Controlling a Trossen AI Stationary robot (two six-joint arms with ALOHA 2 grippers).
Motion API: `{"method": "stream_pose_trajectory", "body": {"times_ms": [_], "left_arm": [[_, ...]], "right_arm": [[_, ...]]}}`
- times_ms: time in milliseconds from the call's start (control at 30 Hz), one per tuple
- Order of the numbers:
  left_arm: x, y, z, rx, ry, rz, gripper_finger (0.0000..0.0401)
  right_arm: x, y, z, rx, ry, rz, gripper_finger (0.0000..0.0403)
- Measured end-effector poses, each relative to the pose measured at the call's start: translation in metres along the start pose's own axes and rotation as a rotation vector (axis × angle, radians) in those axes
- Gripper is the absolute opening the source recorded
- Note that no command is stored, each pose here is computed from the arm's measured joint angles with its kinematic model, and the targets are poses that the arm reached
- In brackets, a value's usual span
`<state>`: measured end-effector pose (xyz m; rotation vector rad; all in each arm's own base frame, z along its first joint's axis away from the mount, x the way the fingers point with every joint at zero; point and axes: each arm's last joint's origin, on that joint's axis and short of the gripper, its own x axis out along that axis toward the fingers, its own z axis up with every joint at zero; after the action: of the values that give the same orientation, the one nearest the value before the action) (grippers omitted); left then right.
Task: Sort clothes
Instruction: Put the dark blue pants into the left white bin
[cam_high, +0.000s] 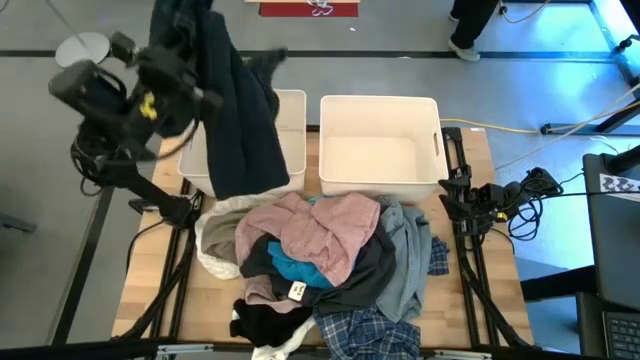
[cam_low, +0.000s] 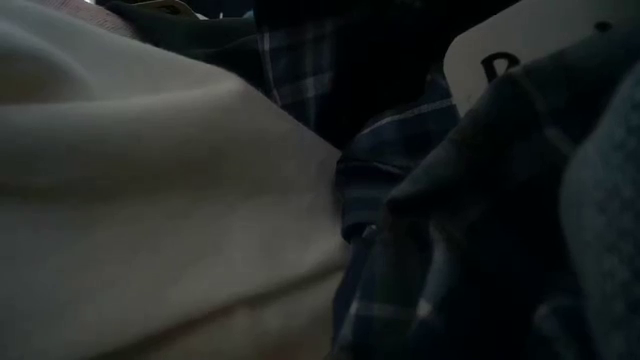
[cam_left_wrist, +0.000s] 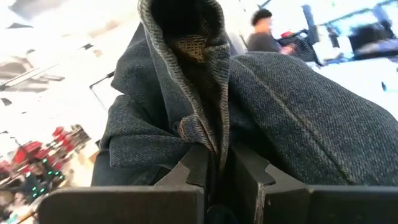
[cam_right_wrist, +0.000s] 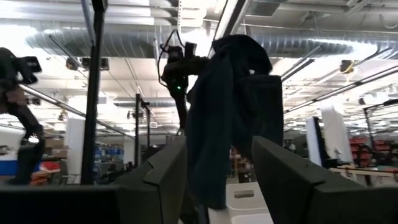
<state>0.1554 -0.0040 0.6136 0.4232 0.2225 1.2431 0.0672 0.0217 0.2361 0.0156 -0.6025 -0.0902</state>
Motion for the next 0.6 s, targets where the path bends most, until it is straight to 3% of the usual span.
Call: {"method": "stream_pose_trajectory", "body": {"times_ms": [167, 367, 600], "left_arm": [[0.013, 0.015, 0.012, -0.126, -0.133, 0.054, 0.0025], [0.031, -0.002, 0.005, 0.044, -0.093, 0.101, 0.0026], [0.043, -0.036, -0.023, 0.127, 0.02, 0.019, 0.0036]], "right_arm": [[0.0, -0.001, -0.001, -0.017, 0.017, -0.036, 0.0182], [0.0, 0.0, -0.004, -0.038, 0.05, -0.026, 0.0182], [0.0, 0.001, -0.008, -0.039, 0.084, -0.015, 0.0182]]}}
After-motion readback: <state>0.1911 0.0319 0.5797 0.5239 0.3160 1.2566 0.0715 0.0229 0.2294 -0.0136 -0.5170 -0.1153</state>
